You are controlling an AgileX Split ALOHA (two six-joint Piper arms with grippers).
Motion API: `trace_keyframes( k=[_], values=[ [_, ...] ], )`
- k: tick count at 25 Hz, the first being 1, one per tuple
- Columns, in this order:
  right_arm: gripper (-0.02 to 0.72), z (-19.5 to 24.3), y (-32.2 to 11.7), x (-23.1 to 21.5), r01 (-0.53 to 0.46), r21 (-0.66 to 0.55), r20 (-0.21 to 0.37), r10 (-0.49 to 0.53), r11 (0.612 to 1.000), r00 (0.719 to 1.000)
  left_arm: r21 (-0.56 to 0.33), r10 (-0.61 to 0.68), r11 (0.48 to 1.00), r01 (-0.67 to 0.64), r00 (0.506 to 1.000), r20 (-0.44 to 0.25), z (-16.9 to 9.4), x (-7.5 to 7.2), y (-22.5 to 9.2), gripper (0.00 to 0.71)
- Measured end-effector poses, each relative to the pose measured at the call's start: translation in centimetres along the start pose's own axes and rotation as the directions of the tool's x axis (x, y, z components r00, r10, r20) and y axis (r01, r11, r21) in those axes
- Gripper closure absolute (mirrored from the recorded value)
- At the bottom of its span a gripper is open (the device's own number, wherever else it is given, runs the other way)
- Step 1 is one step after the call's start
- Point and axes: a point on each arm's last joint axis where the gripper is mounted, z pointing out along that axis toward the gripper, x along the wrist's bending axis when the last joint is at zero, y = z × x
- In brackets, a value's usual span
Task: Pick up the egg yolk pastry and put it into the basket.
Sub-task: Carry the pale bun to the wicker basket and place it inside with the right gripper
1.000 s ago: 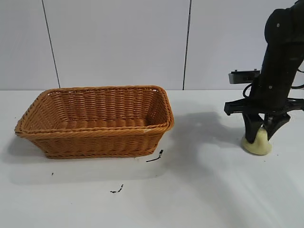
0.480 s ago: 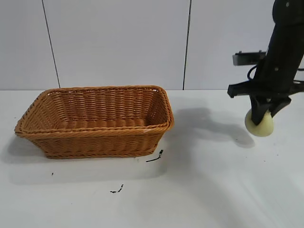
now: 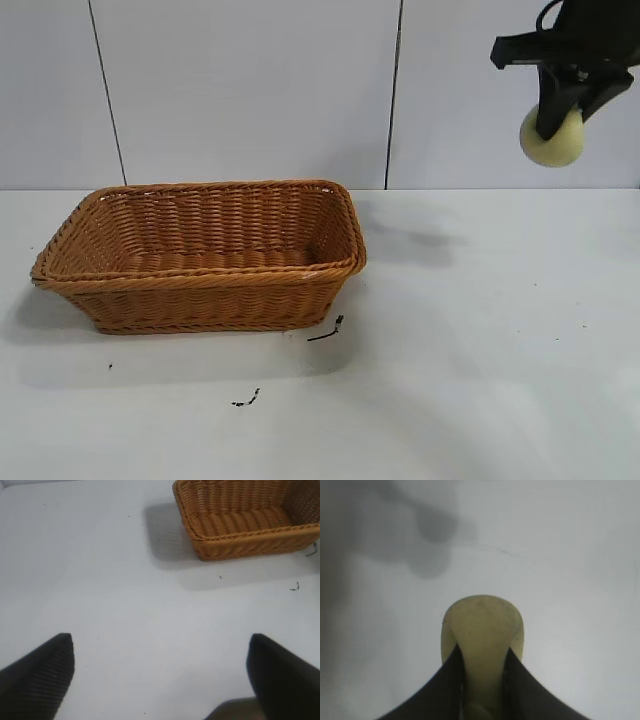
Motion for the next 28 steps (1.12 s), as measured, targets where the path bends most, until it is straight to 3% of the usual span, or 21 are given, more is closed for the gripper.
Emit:
trace_keyframes(
  k=[10,17,21,28],
  values=[
    [0.602,-0.7,1.9,9.0,0.161,-0.071,-0.075,-0.166,0.984,0.983,0.000,0.000,1.000,0.000,1.000,0.000,0.0,0.0,0.0,0.014],
    [0.602,-0.3,1.1,17.8,0.303,-0.150,-0.147,-0.324,0.941,0.934,0.000,0.000,1.000,0.000,1.000,0.000,0.0,0.0,0.0,0.014],
    [0.602,1.8,0.3,21.7,0.369,-0.169,-0.154,-0.394,0.914,0.906,0.000,0.000,1.000,0.000,1.000,0.000,0.0,0.0,0.0,0.014],
    [0.602,9.2,-0.6,24.2,0.366,-0.144,-0.169,-0.387,0.920,0.907,0.000,0.000,1.000,0.000,1.000,0.000,0.0,0.0,0.0,0.014]
  ],
)
